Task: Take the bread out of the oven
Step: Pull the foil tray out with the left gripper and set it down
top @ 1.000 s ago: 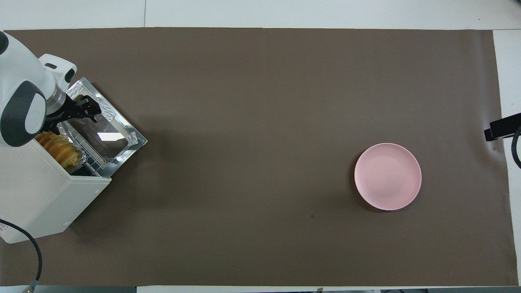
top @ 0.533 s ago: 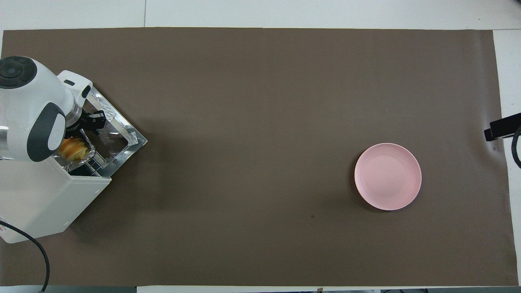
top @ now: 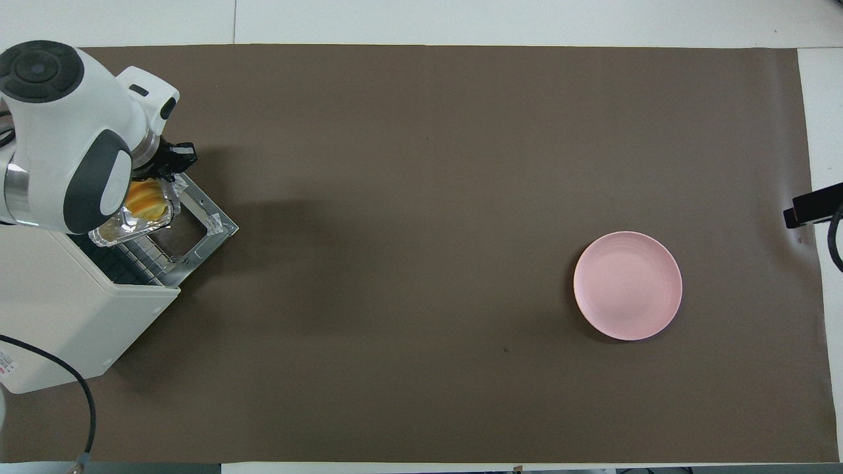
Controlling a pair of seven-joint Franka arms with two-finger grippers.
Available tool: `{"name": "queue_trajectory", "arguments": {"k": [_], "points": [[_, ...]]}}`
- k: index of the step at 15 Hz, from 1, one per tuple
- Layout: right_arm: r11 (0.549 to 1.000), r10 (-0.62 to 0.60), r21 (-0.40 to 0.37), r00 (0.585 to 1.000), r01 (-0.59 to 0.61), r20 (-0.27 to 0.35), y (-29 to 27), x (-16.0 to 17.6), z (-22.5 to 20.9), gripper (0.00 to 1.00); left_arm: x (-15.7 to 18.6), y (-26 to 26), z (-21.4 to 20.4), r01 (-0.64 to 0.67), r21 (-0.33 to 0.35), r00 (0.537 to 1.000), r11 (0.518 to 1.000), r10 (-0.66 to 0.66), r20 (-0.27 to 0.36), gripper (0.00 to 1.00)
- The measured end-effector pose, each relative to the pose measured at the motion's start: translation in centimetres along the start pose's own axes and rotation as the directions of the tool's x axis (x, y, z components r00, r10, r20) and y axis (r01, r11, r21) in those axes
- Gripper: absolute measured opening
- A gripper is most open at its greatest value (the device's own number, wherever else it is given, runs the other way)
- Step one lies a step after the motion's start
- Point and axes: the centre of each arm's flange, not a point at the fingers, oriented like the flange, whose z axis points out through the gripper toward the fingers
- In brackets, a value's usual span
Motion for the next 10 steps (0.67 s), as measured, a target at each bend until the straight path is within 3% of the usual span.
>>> {"name": "queue_trajectory", "arguments": {"k": [3,6,8,10], "points": [[1.0,0.0,0.0,1.0,0.0,0.0,0.0,0.0,0.0,1.0,-4.8,13.1,-0.8,-0.153,-0.055,0.988,0.987,0.153,-0.013,0.01],[1.0,0.002,0.0,1.0,-0.002,0.0,0.1,0.0,0.0,1.0,-11.1,26.6,0.3,-0.169,-0.083,0.986,0.982,0.168,-0.026,0.01],[1.0,0.007,0.001,1.0,-0.007,0.0,0.4,-0.1,0.0,1.0,-14.7,31.4,2.8,-0.197,-0.079,0.98,0.977,0.198,0.001,0.01],[1.0,0.009,0.001,1.0,-0.009,0.0,0.5,-0.1,0.0,1.0,-15.7,32.5,4.7,-0.206,-0.064,0.978,0.976,0.208,0.026,0.02]]}}
